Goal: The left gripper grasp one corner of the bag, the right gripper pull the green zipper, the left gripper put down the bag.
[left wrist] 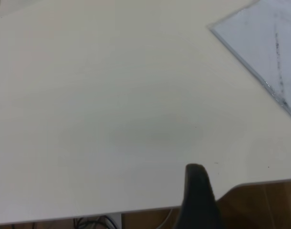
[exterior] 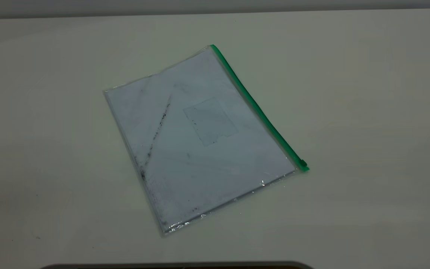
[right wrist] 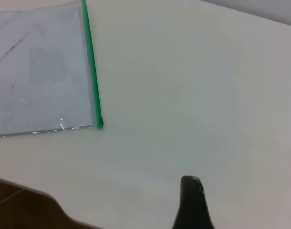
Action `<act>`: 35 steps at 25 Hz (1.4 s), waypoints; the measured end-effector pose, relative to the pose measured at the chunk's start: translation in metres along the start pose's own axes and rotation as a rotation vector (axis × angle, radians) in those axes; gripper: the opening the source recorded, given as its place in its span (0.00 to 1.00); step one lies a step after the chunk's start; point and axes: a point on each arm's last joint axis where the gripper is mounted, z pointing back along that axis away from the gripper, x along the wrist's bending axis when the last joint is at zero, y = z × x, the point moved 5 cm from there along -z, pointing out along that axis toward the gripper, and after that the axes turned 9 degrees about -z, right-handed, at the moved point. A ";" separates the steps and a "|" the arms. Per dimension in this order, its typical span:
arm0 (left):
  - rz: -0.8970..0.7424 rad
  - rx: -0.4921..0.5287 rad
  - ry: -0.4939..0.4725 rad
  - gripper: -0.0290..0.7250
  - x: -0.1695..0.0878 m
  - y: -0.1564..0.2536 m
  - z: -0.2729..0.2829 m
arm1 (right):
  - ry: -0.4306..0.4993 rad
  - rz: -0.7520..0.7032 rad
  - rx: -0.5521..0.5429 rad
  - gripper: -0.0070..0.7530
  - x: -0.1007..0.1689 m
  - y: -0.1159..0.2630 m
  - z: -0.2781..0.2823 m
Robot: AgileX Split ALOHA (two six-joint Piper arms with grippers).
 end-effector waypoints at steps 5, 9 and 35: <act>0.001 0.000 -0.001 0.82 0.000 0.000 0.000 | 0.000 0.000 0.000 0.78 0.000 0.000 0.000; 0.001 0.000 -0.001 0.82 0.000 0.000 0.000 | 0.005 -0.006 0.001 0.78 -0.001 0.000 0.000; 0.001 0.000 0.000 0.82 0.000 0.000 0.000 | 0.182 -0.219 -0.008 0.78 -0.026 0.002 0.001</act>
